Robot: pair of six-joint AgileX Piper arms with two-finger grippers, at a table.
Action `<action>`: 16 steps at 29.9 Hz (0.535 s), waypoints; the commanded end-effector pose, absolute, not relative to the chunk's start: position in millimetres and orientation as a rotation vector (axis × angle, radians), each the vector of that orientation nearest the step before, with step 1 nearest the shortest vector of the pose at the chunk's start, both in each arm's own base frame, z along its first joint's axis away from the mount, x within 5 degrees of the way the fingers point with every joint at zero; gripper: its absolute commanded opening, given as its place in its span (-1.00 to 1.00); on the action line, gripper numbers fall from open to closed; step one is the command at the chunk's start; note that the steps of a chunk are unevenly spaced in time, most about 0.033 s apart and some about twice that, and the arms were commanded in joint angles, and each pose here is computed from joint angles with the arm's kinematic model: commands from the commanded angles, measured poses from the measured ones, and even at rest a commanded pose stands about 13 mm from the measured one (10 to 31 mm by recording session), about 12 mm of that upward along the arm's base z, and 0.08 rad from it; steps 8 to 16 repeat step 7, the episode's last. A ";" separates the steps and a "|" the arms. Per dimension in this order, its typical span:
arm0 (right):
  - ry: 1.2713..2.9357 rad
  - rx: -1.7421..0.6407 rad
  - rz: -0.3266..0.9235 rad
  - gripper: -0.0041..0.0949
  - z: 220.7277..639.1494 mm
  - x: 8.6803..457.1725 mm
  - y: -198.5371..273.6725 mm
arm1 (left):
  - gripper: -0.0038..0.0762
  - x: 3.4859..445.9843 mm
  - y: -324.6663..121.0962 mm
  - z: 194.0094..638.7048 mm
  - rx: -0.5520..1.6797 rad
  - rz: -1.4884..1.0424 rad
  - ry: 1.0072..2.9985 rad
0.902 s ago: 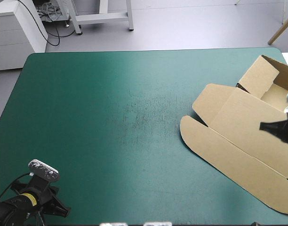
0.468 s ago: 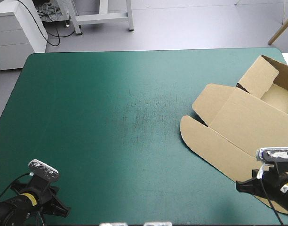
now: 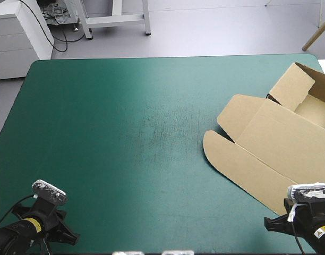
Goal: Fold the box
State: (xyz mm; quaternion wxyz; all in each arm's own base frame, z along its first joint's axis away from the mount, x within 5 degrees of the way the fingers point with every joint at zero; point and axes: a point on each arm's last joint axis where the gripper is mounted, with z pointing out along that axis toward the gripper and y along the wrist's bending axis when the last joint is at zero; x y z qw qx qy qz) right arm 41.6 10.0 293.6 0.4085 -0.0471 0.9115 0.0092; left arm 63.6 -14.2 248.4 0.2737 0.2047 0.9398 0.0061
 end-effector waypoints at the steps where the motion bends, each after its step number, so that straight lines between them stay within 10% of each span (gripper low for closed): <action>1: 2.199 -0.109 0.010 -0.96 306.3 47.2 9.1 | -0.93 67.7 -15.9 256.8 0.538 0.005 2.475; 16: 2.142 -0.095 -0.006 -0.96 310.2 50.4 7.8 | -0.93 67.7 -15.9 256.8 0.538 0.005 2.475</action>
